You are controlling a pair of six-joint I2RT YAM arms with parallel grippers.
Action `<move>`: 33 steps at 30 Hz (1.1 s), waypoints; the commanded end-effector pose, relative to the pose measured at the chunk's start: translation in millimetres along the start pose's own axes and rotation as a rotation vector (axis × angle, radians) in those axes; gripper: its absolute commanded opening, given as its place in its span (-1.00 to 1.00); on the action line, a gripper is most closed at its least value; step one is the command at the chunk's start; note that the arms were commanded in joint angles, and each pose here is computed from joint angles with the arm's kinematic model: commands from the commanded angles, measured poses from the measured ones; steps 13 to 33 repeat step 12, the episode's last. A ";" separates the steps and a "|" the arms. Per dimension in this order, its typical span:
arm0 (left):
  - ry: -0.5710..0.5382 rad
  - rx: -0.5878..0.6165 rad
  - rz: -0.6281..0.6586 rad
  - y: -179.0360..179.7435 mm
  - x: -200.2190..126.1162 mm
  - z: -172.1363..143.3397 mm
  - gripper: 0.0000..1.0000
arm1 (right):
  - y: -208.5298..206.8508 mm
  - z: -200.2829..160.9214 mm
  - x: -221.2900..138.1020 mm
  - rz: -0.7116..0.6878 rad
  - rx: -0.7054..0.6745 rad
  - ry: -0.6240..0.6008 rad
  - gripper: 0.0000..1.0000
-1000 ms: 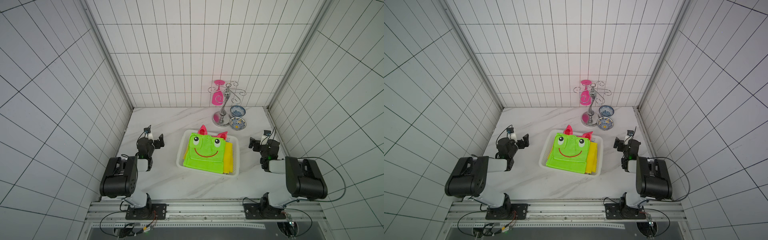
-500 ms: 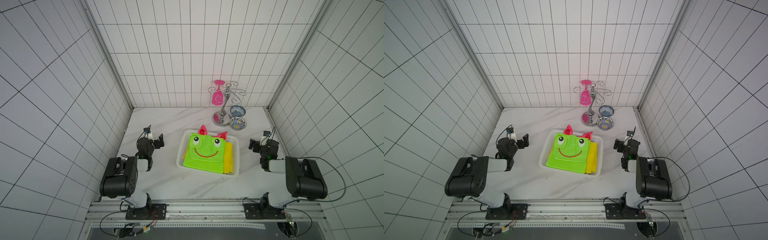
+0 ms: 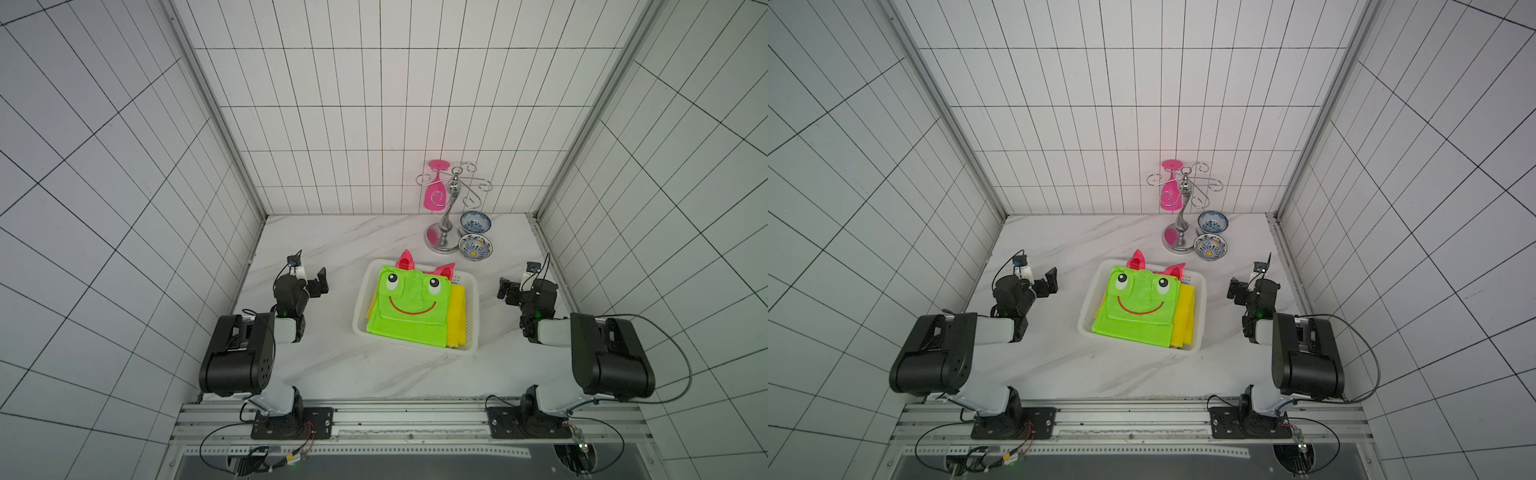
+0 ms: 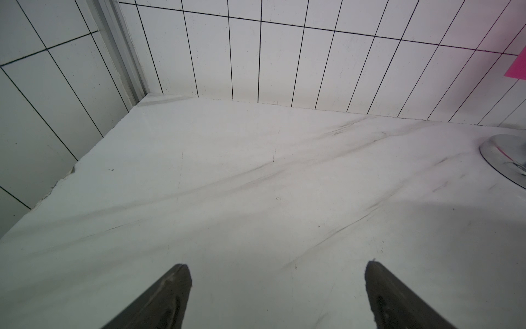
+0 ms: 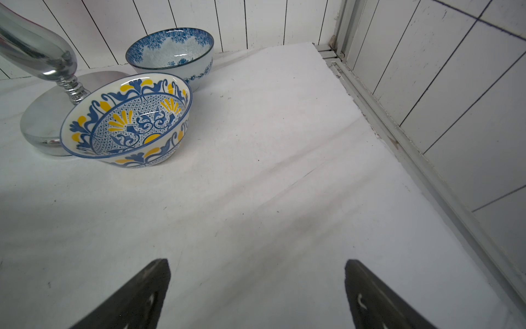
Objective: Put the folded raincoat in the basket
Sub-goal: Reset both arms
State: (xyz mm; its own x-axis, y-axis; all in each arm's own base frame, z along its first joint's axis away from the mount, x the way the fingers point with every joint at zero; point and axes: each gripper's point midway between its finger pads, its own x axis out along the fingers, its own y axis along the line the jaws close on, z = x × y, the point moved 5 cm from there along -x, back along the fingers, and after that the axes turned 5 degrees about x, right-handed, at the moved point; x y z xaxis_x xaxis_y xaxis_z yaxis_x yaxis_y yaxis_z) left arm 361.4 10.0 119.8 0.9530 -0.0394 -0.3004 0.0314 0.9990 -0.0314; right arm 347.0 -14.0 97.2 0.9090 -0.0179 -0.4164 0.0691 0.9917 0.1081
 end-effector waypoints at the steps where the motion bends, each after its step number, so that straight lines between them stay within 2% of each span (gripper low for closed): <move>1: -0.033 0.000 0.012 1.5 -2.3 8.8 0.96 | 2.5 16.4 3.6 -0.003 -0.003 -0.036 0.98; 33: -0.036 -0.001 0.014 1.8 -3.3 8.4 0.96 | 3.0 16.8 3.7 -0.004 -0.004 -0.038 0.98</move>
